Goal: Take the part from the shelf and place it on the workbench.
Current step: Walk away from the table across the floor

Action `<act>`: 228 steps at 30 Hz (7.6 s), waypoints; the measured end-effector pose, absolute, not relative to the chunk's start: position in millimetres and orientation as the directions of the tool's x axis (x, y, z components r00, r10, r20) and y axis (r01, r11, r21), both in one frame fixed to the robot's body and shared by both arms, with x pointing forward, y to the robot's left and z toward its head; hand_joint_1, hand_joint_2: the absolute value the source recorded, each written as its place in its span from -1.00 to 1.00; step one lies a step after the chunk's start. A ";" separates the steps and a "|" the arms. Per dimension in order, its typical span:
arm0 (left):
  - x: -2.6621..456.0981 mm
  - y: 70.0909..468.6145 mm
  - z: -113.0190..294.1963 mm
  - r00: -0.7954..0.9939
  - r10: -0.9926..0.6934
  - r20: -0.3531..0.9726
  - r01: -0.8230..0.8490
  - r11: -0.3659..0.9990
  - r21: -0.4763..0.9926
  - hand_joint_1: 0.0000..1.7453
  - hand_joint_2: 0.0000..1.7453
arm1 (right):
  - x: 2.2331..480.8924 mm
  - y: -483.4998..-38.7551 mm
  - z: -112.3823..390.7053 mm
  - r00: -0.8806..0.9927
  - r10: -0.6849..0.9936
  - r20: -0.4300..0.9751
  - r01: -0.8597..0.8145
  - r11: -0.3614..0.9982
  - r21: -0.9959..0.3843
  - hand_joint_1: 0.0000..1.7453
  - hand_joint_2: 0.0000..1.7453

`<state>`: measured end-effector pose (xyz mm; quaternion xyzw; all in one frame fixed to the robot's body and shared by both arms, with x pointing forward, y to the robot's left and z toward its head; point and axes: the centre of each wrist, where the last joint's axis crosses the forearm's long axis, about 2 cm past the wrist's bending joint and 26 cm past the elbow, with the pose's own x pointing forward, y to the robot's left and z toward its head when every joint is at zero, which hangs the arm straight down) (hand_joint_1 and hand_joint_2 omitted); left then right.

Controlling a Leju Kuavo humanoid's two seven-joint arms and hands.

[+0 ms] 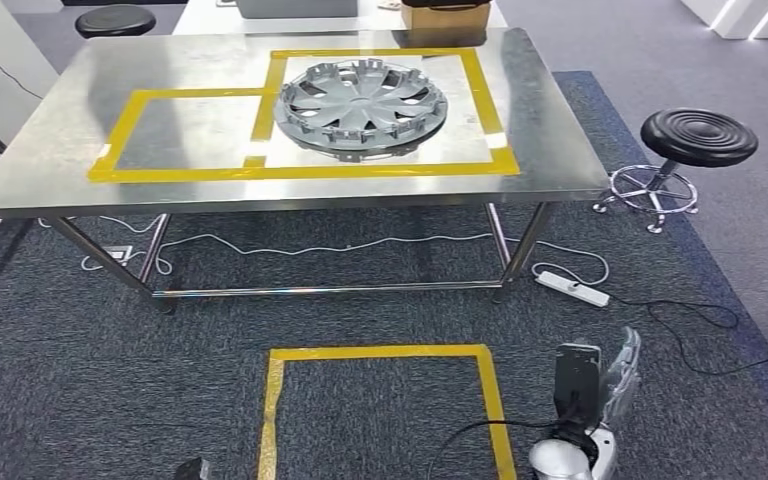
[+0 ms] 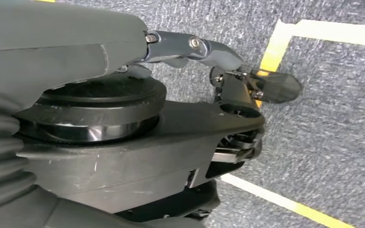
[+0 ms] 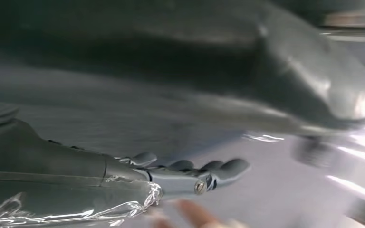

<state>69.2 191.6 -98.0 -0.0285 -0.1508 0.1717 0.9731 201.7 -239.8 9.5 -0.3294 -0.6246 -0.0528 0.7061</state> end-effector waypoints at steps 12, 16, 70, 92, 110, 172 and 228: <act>66.9 196.7 -99.4 0.903 0.320 0.287 -0.305 0.947 -0.098 -1.00 -1.00 | 107.1 -255.4 -90.1 0.712 0.132 0.690 0.251 0.870 -0.424 -1.00 -1.00; 66.1 196.9 -99.5 0.908 0.304 0.289 -0.287 0.953 -0.101 -1.00 -1.00 | 82.7 -254.9 -100.1 0.860 0.000 0.510 0.184 0.933 -0.310 -1.00 -1.00; 62.2 204.7 -100.9 0.948 -0.318 0.035 0.308 0.937 0.166 -1.00 -1.00 | 52.0 -258.5 -108.1 0.965 0.188 0.186 -0.132 0.952 -0.275 -1.00 1.00; 62.8 204.3 -100.7 0.951 -0.307 0.038 0.297 0.939 0.173 -1.00 -1.00 | 52.4 -259.3 -108.2 0.958 0.174 0.226 -0.110 0.956 -0.271 -1.00 1.00; 61.7 203.3 -100.7 0.955 -0.293 0.038 0.282 0.944 0.170 -1.00 -1.00 | 53.6 -259.6 -108.1 0.961 0.157 0.226 -0.096 0.961 -0.260 -1.00 1.00; 62.9 202.6 -100.3 0.952 -0.302 0.045 0.289 0.939 0.185 -1.00 -1.00 | 52.4 -257.0 -108.5 0.967 0.153 0.204 -0.112 0.974 -0.199 -1.00 1.00; 64.8 203.9 -100.2 0.940 -0.332 0.080 0.312 0.931 0.192 -1.00 -1.00 | 49.9 -257.1 -109.0 0.976 0.159 0.146 -0.134 0.976 -0.171 -1.00 1.00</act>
